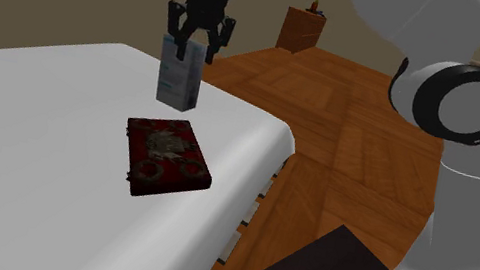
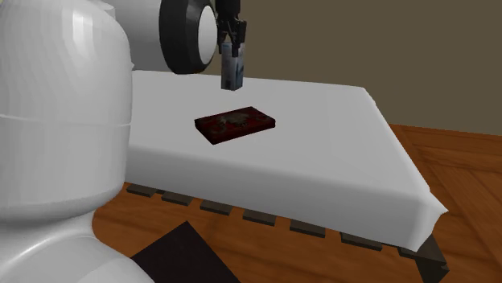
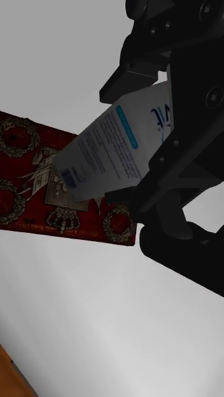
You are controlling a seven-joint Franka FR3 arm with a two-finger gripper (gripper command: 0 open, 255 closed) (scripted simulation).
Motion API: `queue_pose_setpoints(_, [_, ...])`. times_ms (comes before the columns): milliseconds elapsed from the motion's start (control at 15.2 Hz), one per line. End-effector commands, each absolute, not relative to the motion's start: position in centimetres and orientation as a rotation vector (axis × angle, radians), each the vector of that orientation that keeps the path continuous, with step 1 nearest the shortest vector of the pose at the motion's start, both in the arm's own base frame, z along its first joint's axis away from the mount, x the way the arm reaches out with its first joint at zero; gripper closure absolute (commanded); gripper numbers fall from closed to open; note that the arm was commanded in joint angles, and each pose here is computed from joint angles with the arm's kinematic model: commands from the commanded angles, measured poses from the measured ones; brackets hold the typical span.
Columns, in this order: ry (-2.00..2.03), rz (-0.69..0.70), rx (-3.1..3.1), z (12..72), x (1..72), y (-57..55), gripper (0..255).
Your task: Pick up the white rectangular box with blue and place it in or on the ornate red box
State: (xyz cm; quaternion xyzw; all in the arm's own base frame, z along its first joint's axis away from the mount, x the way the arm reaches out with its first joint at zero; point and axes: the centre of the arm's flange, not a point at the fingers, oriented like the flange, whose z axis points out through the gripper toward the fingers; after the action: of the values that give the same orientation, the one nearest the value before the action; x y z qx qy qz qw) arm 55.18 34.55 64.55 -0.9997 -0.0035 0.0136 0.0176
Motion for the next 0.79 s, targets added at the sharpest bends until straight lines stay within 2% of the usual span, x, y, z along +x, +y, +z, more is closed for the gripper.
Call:
queue_pose_setpoints(0, [-0.008, 0.041, -3.106, 63.8, 55.2, 35.1, 255])
queue_pose_setpoints(726, [-0.008, 0.041, -3.106, 58.0, 55.2, 35.1, 255])
